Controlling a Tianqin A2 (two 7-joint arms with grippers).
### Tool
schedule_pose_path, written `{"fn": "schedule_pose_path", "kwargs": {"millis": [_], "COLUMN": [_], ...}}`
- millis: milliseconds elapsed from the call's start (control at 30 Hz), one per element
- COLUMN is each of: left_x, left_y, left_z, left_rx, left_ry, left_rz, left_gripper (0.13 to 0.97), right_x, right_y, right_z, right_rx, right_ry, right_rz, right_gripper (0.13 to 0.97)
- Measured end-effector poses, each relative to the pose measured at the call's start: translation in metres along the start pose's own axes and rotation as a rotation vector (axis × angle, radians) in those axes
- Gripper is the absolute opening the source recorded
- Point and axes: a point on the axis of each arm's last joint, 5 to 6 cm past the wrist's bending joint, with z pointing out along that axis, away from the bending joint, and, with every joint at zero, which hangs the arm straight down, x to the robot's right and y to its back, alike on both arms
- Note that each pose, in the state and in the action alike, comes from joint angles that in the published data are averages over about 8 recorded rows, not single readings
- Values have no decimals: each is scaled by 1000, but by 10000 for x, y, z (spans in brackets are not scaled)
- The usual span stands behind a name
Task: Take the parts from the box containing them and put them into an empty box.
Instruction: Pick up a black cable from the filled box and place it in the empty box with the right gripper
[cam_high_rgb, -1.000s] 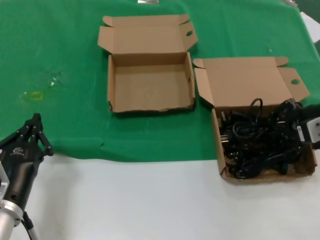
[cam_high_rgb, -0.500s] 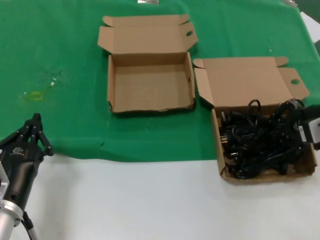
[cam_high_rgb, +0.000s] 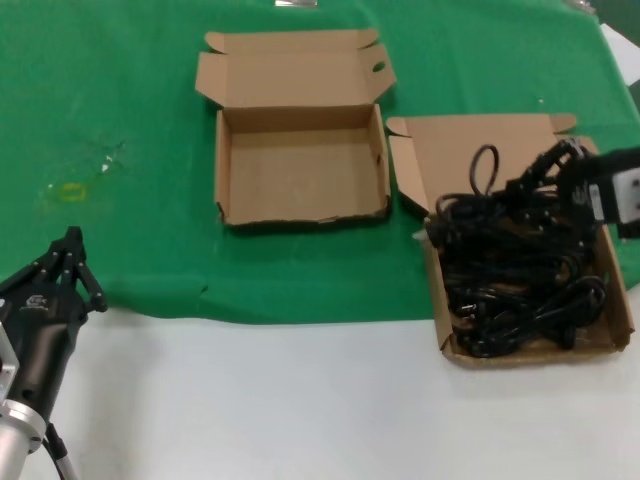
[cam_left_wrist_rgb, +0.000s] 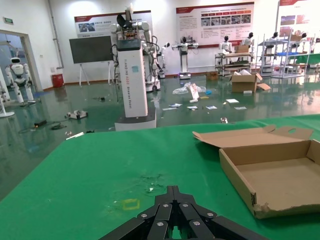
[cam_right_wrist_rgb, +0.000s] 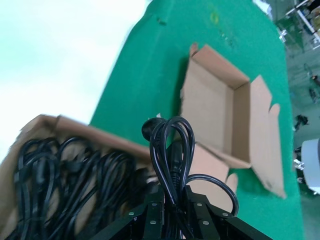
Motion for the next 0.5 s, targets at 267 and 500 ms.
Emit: {"fn": "schedule_pose_path", "kwargs": {"millis": [267,500], "left_x": [0,0], "left_y": [0,0], "left_z": [0,0], "left_rx": [0,0], "left_ry": [0,0], "left_rz": [0,0], "left_gripper": [144,144], "right_x": [277,476], "right_y": [-151,-306], "right_z": [123,420], "right_rx": [29,64], "right_ry": [34,84], "right_rz": [-28,-47], "right_gripper": [214,214]}}
